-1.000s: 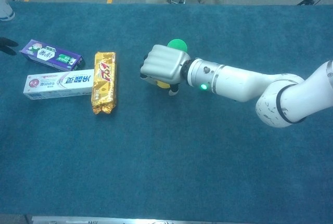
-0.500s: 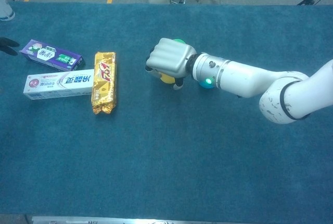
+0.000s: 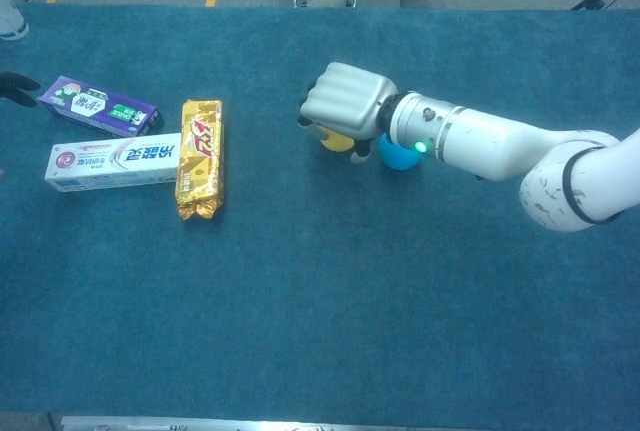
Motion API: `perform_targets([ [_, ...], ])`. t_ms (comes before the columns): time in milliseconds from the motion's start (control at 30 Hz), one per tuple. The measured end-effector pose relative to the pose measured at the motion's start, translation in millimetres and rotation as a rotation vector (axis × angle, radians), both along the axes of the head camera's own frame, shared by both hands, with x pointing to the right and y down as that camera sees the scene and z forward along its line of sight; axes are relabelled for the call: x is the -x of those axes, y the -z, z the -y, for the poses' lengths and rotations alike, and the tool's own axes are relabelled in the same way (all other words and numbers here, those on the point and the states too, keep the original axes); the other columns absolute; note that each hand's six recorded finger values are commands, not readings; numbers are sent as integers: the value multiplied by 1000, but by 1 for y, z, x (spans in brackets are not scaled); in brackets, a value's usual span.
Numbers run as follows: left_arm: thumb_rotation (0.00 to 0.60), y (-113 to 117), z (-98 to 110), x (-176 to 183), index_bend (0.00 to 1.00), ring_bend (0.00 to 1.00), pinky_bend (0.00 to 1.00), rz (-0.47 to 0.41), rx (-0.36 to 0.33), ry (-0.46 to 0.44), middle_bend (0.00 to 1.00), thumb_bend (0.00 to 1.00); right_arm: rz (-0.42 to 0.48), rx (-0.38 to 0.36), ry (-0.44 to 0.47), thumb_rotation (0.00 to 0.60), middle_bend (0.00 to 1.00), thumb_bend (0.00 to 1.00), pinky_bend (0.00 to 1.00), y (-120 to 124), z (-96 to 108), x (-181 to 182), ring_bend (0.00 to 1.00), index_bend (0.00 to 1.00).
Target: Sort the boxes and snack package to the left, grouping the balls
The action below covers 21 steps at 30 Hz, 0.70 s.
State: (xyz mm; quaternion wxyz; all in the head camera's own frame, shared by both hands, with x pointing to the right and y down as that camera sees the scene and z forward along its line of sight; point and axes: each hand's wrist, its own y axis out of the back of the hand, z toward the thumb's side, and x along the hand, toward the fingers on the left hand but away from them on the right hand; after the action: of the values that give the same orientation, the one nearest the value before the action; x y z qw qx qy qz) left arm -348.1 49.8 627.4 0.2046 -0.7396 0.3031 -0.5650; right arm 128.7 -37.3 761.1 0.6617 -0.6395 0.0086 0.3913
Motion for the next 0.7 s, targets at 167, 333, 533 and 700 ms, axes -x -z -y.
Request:
perform_targets([
  [167,600,-1,0,-2,0,0,141,-2,1,-6,124,270,-5,0,-19,600,395,17,512,3,1,-13,306,489],
  [333,600,-1,1,-4,0,0,141,-3,1,-10,124,270,4,0,-33,600,395,16,512,9,3,-19,306,489],
  [533,600,-1,1,-5,0,0,141,-1,2,-11,124,270,4,-1,-43,600,396,16,512,15,5,-28,306,489],
  [700,600,-2,2,-7,0,0,141,-3,3,-18,125,270,23,1,-45,600,396,17,512,23,4,-32,306,489],
])
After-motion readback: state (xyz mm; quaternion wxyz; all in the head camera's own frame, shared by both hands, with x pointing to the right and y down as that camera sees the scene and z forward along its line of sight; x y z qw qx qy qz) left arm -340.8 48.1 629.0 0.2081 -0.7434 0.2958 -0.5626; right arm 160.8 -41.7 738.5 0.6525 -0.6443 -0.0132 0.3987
